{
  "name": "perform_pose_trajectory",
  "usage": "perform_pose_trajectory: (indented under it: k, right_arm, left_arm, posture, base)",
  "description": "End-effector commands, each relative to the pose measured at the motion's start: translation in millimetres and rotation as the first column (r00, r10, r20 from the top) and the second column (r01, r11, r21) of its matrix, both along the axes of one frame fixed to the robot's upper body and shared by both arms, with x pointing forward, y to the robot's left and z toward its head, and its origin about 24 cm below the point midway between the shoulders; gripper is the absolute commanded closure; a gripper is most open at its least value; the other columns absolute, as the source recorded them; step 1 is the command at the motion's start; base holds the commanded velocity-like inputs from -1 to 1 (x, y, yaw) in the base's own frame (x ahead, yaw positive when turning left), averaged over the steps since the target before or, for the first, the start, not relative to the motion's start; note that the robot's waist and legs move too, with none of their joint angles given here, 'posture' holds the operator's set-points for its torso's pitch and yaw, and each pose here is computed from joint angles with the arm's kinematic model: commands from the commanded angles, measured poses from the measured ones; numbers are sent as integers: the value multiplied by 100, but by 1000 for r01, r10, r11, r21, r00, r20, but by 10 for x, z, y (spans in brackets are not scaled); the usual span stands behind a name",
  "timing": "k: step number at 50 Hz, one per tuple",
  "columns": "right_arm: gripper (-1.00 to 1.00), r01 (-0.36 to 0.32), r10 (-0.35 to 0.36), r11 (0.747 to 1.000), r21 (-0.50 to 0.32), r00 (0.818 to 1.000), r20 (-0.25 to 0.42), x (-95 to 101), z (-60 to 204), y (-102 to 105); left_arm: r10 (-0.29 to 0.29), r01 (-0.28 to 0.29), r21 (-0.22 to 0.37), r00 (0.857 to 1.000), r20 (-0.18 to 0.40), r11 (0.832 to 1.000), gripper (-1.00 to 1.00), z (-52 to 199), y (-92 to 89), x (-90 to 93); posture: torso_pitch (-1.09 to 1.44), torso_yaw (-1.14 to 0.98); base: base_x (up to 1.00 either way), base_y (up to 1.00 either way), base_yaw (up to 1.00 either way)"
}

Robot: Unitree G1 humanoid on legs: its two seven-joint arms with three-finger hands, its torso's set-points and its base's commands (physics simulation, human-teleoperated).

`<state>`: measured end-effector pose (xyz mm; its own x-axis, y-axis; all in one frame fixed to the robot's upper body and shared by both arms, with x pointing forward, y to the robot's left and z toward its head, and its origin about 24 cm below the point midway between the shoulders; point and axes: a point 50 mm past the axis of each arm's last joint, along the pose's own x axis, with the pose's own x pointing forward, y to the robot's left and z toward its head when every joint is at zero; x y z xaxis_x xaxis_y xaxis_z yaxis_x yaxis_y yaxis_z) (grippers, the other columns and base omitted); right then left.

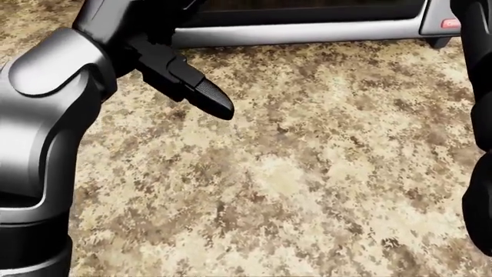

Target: Close the toaster oven door.

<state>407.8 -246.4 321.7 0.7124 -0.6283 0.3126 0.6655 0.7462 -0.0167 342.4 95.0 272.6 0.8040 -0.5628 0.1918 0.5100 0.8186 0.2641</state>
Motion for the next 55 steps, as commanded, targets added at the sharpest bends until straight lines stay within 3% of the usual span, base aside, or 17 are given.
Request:
perform_pose_trajectory:
  k: [1,16,55]
  right_arm:
    - [-100,-39,54,997,-62,964,260,-172,613,123]
    - [-100,-30,47,997,-68,963,264,-174,607,120]
    - [-100,-27,44,997,-68,963,264,-178,609,109]
  left_arm:
    - [55,-48,-47,988,147,998,-100,308,87,-48]
    - [78,-72,-48,985,155,996,-100,397,133,125]
    - [43,-45,8,984,173,999,-100,657,106,368]
  posture:
    - [0,0]
    - [0,0]
    - [0,0]
  base:
    - [0,0,0]
    - [0,0,0]
    - [0,0,0]
